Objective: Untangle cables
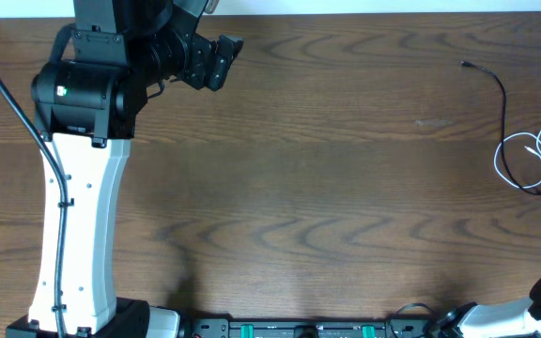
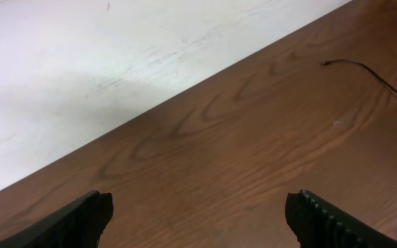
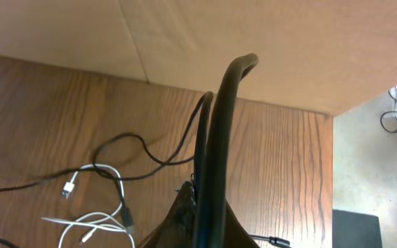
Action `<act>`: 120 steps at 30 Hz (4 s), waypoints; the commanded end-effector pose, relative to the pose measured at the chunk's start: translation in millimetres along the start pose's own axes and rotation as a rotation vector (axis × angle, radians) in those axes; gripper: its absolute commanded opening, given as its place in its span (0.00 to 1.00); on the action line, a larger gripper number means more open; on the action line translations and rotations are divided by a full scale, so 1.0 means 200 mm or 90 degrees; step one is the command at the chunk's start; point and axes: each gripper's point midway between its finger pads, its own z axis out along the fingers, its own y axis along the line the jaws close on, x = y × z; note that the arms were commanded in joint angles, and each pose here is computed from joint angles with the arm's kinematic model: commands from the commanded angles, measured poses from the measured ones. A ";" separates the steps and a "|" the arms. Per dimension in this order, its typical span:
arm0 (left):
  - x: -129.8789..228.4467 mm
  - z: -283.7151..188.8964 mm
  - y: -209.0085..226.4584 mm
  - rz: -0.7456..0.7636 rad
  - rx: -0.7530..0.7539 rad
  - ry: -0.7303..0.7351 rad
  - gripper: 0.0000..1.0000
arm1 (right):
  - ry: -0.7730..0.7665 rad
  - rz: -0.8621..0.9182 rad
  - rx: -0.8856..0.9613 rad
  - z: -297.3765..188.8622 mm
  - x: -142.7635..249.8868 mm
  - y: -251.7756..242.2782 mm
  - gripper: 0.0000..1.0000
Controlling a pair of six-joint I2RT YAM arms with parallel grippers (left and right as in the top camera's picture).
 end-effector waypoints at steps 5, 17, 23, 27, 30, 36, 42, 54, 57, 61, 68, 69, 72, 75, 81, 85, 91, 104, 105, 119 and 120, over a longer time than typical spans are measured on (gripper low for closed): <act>-0.01 -0.02 -0.01 0.014 -0.003 -0.004 0.85 | 0.031 0.001 0.008 0.08 0.06 0.01 0.01; -0.01 -0.02 -0.01 0.016 -0.003 -0.004 0.85 | 0.148 -0.083 -0.029 0.33 0.27 0.19 0.01; -0.01 -0.02 -0.01 0.016 -0.003 -0.004 0.85 | 0.200 -0.149 -0.066 0.40 0.41 0.34 0.01; -0.01 -0.02 -0.01 0.016 -0.003 -0.004 0.85 | 0.214 -0.197 -0.073 0.42 0.49 0.44 0.01; -0.01 -0.02 -0.01 0.016 -0.003 -0.004 0.85 | 0.221 -0.246 -0.095 0.41 0.55 0.53 0.01; -0.01 -0.02 -0.01 0.016 -0.003 -0.004 0.85 | 0.197 -0.276 -0.073 0.38 0.58 0.59 0.01; -0.01 -0.02 -0.01 0.016 -0.003 -0.004 0.85 | 0.184 -0.242 -0.014 0.35 0.53 0.51 0.01; -0.01 -0.02 -0.01 0.016 -0.003 -0.004 0.85 | 0.168 -0.162 0.035 0.32 0.39 0.36 0.01; -0.01 -0.02 -0.01 0.016 -0.003 -0.004 0.85 | 0.162 -0.141 0.041 0.30 0.34 0.32 0.01; -0.01 -0.02 -0.01 0.016 -0.003 -0.004 0.85 | 0.162 -0.109 0.052 0.30 0.29 0.25 0.01; -0.01 -0.02 -0.01 0.016 -0.003 -0.005 0.85 | 0.171 -0.057 0.083 0.33 0.27 0.14 0.01; -0.01 -0.02 -0.01 0.016 -0.003 -0.005 0.85 | 0.173 -0.051 0.085 0.34 0.27 0.12 0.01; -0.01 -0.02 -0.01 0.016 -0.003 -0.004 0.85 | 0.176 -0.041 0.091 0.35 0.26 0.09 0.01; -0.01 -0.02 -0.01 0.016 -0.003 -0.005 0.85 | 0.179 -0.029 0.097 0.35 0.26 0.07 0.01; -0.01 -0.02 -0.01 0.016 -0.003 -0.005 0.85 | 0.182 -0.020 0.093 0.34 0.26 0.07 0.99; -0.01 -0.02 -0.01 0.016 -0.004 -0.005 0.85 | 0.187 -0.017 0.080 0.34 0.27 0.08 0.99; -0.01 -0.02 -0.01 0.017 -0.004 -0.005 0.85 | 0.199 -0.032 0.027 0.32 0.27 0.15 0.99; -0.01 -0.02 -0.01 0.016 -0.003 -0.005 0.85 | 0.145 -0.051 -0.159 0.07 0.14 0.31 0.99; -0.01 -0.02 -0.01 0.016 -0.003 -0.005 0.85 | 0.143 -0.053 -0.180 0.04 0.14 0.33 0.99; -0.01 -0.02 -0.01 0.016 -0.004 -0.005 0.85 | 0.070 -0.208 -0.454 -0.51 0.20 0.68 0.99; -0.01 -0.02 -0.01 0.016 -0.004 -0.005 0.85 | 0.060 -0.224 -0.469 -0.56 0.21 0.71 0.99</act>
